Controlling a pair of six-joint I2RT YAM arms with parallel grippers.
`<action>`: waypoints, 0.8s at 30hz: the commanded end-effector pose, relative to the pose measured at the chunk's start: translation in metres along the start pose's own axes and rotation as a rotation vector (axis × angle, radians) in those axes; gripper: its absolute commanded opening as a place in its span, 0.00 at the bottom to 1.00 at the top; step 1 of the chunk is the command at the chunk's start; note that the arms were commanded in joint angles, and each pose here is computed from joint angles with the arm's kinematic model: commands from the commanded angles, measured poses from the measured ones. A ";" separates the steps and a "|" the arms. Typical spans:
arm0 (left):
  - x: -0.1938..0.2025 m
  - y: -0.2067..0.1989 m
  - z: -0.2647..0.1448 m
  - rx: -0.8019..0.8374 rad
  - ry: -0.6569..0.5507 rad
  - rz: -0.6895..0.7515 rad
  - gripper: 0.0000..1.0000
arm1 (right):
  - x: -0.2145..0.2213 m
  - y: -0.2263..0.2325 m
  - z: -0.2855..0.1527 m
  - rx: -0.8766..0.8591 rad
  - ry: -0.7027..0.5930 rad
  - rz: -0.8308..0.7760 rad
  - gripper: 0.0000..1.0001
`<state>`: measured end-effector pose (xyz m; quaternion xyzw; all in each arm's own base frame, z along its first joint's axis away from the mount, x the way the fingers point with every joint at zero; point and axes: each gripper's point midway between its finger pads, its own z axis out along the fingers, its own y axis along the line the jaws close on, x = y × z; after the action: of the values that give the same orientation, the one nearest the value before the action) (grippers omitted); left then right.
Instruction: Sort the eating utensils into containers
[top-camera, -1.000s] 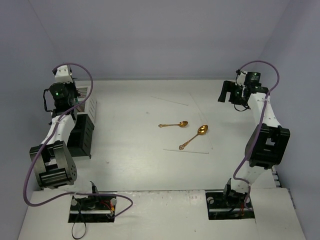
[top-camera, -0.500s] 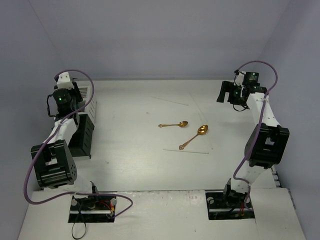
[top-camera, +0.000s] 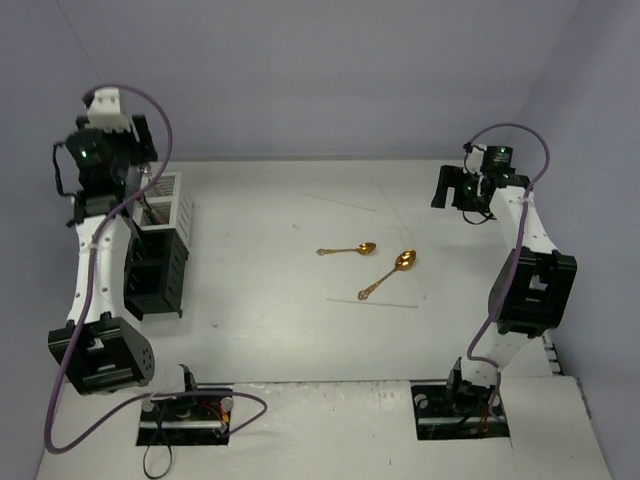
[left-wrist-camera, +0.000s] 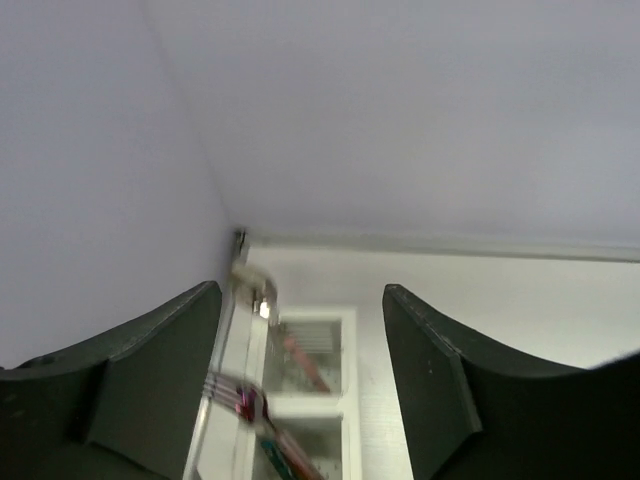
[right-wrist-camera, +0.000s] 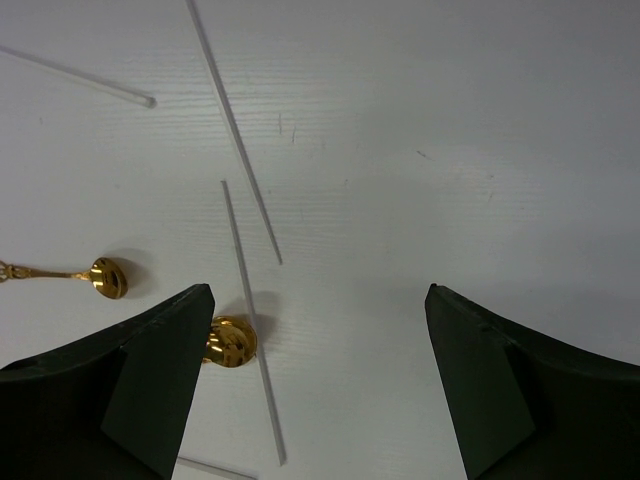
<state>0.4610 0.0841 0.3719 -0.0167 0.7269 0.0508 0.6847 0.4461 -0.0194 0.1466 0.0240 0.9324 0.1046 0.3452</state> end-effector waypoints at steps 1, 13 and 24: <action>-0.017 -0.062 -0.036 0.270 0.163 0.126 0.68 | 0.007 0.028 -0.002 0.006 0.013 -0.159 0.82; 0.121 -0.293 -0.140 0.971 0.611 0.361 0.68 | 0.044 0.074 0.029 -0.002 0.139 -0.278 0.74; 0.243 -0.428 -0.136 1.390 0.875 0.599 0.59 | 0.027 0.039 0.009 0.032 0.084 -0.189 0.77</action>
<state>0.3473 -0.3332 0.1160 0.5230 0.8033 -0.2210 0.1797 0.4245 0.0424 0.0981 -0.0898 0.9567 0.0591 0.2706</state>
